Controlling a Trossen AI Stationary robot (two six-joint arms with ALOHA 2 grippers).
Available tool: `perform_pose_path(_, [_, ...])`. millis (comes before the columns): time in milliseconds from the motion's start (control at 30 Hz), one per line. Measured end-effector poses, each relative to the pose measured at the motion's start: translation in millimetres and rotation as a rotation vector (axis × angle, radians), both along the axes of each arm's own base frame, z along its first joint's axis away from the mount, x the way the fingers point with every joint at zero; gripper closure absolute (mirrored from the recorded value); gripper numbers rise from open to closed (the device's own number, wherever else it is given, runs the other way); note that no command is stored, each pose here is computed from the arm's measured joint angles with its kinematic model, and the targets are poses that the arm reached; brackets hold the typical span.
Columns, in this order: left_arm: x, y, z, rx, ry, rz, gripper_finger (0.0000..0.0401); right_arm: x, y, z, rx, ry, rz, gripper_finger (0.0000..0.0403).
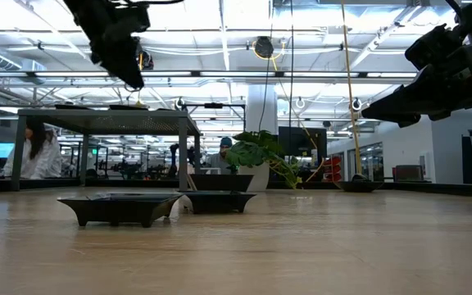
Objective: Pick & Place Mini shaped plates
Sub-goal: Stack the black square plate on top of the black square plate on the shelf
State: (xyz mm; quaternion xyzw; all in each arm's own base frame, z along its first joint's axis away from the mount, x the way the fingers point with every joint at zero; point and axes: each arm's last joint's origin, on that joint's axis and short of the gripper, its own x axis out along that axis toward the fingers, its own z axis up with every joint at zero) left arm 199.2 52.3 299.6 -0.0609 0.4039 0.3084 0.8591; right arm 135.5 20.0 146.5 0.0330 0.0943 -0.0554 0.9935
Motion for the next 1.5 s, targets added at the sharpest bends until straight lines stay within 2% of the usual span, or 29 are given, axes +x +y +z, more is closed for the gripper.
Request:
perform_pose_path(100, [14.6,-19.5,-11.1,-0.05,-0.062,-0.129,0.0265,0.0,0.0,0.0,0.0,0.0,0.0,0.0259])
perform_pose_path(300, [42.7,-62.3,-45.1,-0.043,-0.162,-0.388,0.0265,0.0,0.0,0.0,0.0,0.0,0.0,0.0257])
perform_pose_path(500, [60.6,-92.2,-91.4,0.007,-0.118,-0.557,0.0265,0.0,0.0,-0.2,0.0,0.002,0.0,0.0258])
perform_pose_path(667, [78.5,-100.0,-120.4,0.019,-0.11,-0.568,0.0265,0.0,0.0,-0.1,0.0,0.001,0.0,0.0258])
perform_pose_path(800, [90.3,-101.6,-127.7,0.052,-0.161,-0.56,0.0259,0.0,-0.1,-0.4,-0.001,0.005,-0.001,0.0259])
perform_pose_path(1000, [98.2,-103.5,-131.4,0.059,-0.216,-0.558,0.0209,0.0,0.0,0.0,0.0,0.0,0.0,0.0257])
perform_pose_path(1233, [110.5,-107.7,-157.3,0.079,-0.197,-0.594,0.0157,0.0,0.0,0.0,0.0,0.0,0.0,0.0257])
perform_pose_path(1367, [117.2,-107.4,-169.1,0.158,-0.177,-0.593,0.016,0.0,0.0,0.0,0.0,0.0,0.0,0.0257])
perform_pose_path(1500, [123.6,-108.2,-178.6,0.173,-0.15,-0.595,0.0177,0.0,0.0,0.0,0.0,0.0,0.0,0.0257])
